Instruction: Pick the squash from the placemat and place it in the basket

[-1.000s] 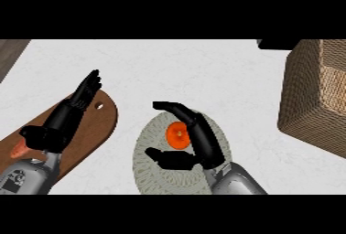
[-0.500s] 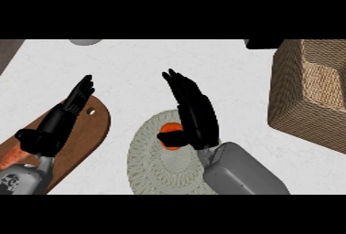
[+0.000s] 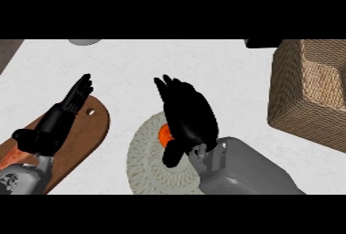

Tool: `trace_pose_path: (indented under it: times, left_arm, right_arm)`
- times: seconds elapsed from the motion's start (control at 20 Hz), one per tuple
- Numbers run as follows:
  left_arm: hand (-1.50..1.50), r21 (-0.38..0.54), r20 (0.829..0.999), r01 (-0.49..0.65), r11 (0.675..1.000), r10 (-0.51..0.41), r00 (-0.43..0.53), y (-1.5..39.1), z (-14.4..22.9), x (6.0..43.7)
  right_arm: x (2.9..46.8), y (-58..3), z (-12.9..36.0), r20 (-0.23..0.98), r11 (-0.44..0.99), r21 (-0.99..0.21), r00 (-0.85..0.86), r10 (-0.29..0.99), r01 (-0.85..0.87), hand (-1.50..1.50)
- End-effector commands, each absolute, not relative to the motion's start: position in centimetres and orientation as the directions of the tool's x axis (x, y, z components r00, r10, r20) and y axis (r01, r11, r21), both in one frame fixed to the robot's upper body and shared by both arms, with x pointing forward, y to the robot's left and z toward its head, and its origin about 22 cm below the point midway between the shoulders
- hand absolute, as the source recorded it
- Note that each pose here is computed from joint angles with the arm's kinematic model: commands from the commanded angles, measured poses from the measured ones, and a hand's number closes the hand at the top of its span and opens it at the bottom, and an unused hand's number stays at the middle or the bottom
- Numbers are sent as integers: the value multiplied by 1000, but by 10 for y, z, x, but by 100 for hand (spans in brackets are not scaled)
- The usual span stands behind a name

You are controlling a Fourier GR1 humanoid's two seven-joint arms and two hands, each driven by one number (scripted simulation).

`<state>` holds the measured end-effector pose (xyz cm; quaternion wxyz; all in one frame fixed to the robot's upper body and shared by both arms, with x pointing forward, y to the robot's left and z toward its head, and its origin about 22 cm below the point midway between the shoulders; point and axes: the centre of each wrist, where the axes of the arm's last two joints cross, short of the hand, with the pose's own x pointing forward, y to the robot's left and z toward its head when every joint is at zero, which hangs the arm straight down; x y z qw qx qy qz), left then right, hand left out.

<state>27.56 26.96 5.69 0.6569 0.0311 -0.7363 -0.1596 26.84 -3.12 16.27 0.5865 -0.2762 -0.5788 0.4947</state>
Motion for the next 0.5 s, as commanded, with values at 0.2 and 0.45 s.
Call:
trace_pose_path:
  times: [0.2,0.45]
  left_arm:
    - [0,292,951,155,944,-271,-146,277,54,277]
    - [0,268,959,173,948,-245,-142,271,54,277]
  right_arm:
    - [232,-53,232,372,323,-885,-92,924,-336,-150]
    - [225,-75,240,385,340,-885,-87,919,-318,-150]
